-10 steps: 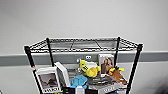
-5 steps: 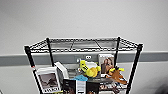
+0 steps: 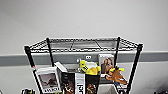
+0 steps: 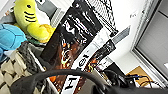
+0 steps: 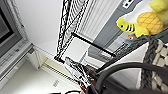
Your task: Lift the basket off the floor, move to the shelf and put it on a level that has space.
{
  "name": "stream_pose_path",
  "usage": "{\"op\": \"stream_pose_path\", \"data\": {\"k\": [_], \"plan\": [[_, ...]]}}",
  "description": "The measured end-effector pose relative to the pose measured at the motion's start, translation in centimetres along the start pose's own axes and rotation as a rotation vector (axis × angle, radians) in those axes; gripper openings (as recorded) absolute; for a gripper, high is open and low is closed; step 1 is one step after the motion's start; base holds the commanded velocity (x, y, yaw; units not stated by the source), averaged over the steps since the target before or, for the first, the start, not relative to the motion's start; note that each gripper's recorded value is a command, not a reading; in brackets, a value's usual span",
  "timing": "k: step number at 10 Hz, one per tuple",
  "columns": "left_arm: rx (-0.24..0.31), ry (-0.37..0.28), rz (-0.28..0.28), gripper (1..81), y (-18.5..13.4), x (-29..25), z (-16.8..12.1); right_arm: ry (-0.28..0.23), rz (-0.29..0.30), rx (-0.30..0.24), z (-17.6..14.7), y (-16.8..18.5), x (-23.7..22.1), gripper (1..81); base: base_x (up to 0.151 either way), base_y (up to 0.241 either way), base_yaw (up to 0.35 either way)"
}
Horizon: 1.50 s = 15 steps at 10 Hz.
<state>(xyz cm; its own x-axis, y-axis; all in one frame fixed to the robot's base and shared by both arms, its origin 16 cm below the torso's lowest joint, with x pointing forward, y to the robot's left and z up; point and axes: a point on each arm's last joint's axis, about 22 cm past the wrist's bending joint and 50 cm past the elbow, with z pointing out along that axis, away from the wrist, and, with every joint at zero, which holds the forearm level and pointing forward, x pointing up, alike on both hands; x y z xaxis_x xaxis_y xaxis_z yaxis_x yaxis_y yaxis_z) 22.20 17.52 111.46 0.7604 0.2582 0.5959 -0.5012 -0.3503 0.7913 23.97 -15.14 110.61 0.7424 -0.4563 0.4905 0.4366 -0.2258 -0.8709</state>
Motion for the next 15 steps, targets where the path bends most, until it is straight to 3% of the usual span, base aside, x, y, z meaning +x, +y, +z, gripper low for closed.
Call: {"op": "stream_pose_path", "data": {"k": [7, 15], "plan": [[-0.040, 0.028, 0.110, 1.0, 7.2, 6.2, -1.3, -0.008, -0.063, 0.074, 0.4, -7.2, 4.1, 1.0, 0.000, 0.000, 0.000], [0.000, 0.047, 0.169, 1.0, 13.6, 10.3, -3.2, -0.062, -0.150, 0.141, 0.4, -15.2, 7.1, 1.0, 0.000, 0.000, 0.000]]}}
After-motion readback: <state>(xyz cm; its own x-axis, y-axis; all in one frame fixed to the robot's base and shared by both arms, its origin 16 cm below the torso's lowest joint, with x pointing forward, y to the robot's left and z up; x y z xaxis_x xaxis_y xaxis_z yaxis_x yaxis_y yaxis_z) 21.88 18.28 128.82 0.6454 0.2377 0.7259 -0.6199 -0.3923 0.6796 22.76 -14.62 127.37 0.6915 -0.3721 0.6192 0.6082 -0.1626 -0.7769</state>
